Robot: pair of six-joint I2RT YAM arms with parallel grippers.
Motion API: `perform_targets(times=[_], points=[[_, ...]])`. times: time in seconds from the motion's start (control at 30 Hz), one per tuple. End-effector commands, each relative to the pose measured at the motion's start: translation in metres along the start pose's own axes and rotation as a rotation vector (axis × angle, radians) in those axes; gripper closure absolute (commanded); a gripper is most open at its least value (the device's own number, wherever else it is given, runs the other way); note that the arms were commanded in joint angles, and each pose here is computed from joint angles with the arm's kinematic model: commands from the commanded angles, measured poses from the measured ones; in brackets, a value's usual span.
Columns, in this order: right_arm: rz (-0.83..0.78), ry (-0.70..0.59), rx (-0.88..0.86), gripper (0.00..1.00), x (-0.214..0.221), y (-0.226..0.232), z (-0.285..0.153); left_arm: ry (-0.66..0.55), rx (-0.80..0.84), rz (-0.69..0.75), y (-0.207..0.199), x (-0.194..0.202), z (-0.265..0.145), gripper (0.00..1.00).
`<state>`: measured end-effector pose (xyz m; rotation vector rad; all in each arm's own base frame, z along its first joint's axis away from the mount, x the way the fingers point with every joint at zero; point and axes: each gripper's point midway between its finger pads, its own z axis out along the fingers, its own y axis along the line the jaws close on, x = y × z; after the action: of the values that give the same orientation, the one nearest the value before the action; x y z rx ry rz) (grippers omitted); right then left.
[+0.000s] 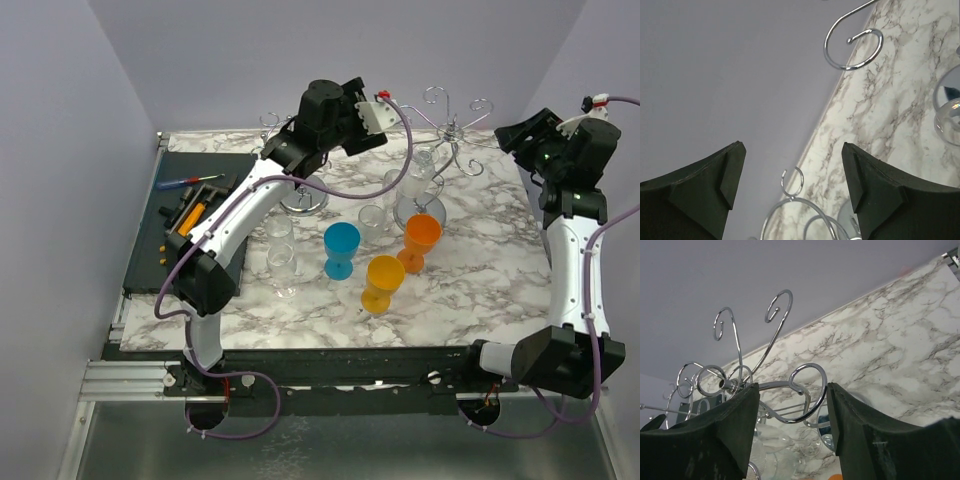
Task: Place the wine glass upside down on the wine glass rack
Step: Adjust the wine rack at the center of the board, then pick up the wine glass at the center of the board.
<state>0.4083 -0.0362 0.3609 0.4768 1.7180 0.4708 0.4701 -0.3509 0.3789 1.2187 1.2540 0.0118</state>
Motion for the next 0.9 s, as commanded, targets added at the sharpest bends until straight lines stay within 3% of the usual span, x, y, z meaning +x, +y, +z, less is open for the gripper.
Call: perform_targets(times=[0.0, 0.1, 0.23, 0.3, 0.87], points=[[-0.051, -0.047, -0.020, 0.37, -0.023, 0.019, -0.016, 0.110, 0.018, -0.231, -0.008, 0.018, -0.028, 0.14], [-0.063, -0.064, -0.015, 0.32, -0.030, 0.024, -0.024, 0.131, 0.075, -0.359, -0.025, 0.019, -0.033, 0.14], [-0.088, -0.112, 0.012, 0.12, -0.045, 0.029, -0.042, 0.139, 0.139, -0.516, -0.044, 0.016, -0.029, 0.14], [-0.103, -0.130, 0.031, 0.07, -0.051, 0.031, -0.052, 0.146, 0.172, -0.578, -0.053, 0.014, -0.024, 0.15], [-0.132, -0.265, 0.079, 0.08, -0.061, 0.035, -0.108, 0.255, 0.284, -0.880, -0.107, 0.037, 0.025, 0.19]])
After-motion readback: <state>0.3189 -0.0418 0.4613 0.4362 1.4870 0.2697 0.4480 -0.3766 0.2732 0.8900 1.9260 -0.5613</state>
